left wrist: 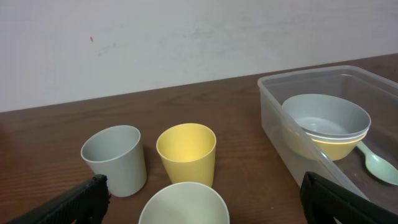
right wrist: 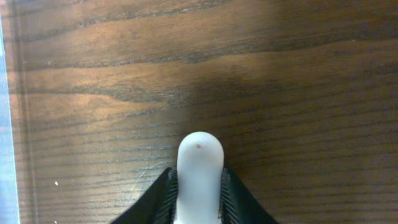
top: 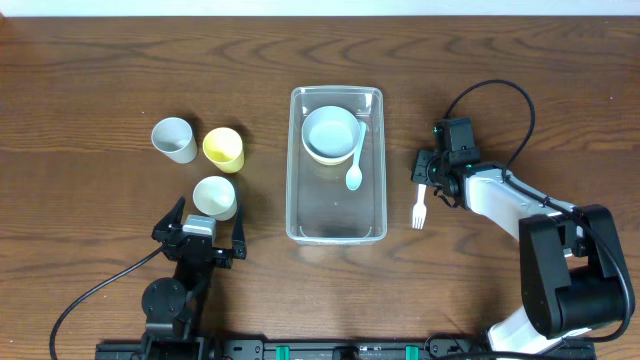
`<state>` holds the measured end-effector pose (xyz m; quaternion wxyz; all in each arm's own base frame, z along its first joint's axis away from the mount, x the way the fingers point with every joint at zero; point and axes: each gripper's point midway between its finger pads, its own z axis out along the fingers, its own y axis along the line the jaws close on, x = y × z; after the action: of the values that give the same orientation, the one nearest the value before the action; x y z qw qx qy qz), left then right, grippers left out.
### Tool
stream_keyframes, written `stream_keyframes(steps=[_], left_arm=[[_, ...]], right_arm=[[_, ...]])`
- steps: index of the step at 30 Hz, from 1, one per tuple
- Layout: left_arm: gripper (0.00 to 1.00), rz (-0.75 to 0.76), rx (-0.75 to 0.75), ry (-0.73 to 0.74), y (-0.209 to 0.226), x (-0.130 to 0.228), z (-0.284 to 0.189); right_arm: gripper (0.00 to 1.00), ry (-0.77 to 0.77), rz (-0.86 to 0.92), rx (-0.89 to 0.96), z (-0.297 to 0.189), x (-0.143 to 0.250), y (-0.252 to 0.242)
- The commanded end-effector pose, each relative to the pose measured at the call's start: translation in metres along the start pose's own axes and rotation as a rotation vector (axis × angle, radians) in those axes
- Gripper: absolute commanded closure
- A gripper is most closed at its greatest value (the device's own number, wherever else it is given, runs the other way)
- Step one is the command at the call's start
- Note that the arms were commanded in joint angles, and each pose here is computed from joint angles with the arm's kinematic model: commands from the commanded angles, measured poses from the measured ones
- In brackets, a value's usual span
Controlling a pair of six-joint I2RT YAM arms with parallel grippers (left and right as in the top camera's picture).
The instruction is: Pack container
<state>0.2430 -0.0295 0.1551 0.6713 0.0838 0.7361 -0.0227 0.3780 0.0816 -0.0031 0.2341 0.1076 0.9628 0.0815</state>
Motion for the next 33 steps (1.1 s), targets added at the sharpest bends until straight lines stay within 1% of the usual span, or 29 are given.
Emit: stream_keyframes(steps=[1,10,14,17,28,30,33], left_arm=[[0.02,0.000,0.006,0.047,-0.0013,0.0161,0.0010],[0.02,0.000,0.006,0.047,-0.0013,0.0161,0.0010],[0.02,0.000,0.006,0.047,-0.0013,0.0161,0.0010],[0.02,0.000,0.006,0.047,-0.0013,0.0161,0.0010],[0.02,0.000,0.006,0.047,-0.0013,0.0161,0.0010],[0.02,0.000,0.006,0.047,-0.0013,0.0161,0.0010],[0.02,0.000,0.006,0.047,-0.0013,0.0161,0.0010]], right_arm=[[0.85,0.150,-0.002,0.043,0.0208,0.0506,-0.0149],[0.98,0.157,0.005,0.046,0.0206,0.0523,-0.0155],[0.99,0.167,0.006,0.025,0.0204,0.0540,-0.0119],[0.95,0.169,0.007,0.023,0.0203,0.0545,-0.0116],[0.69,0.184,0.007,0.031,0.0197,0.0580,-0.0135],[0.66,0.182,0.006,0.034,0.0197,0.0578,-0.0139],[0.66,0.178,0.005,0.046,0.0198,0.0573,-0.0161]])
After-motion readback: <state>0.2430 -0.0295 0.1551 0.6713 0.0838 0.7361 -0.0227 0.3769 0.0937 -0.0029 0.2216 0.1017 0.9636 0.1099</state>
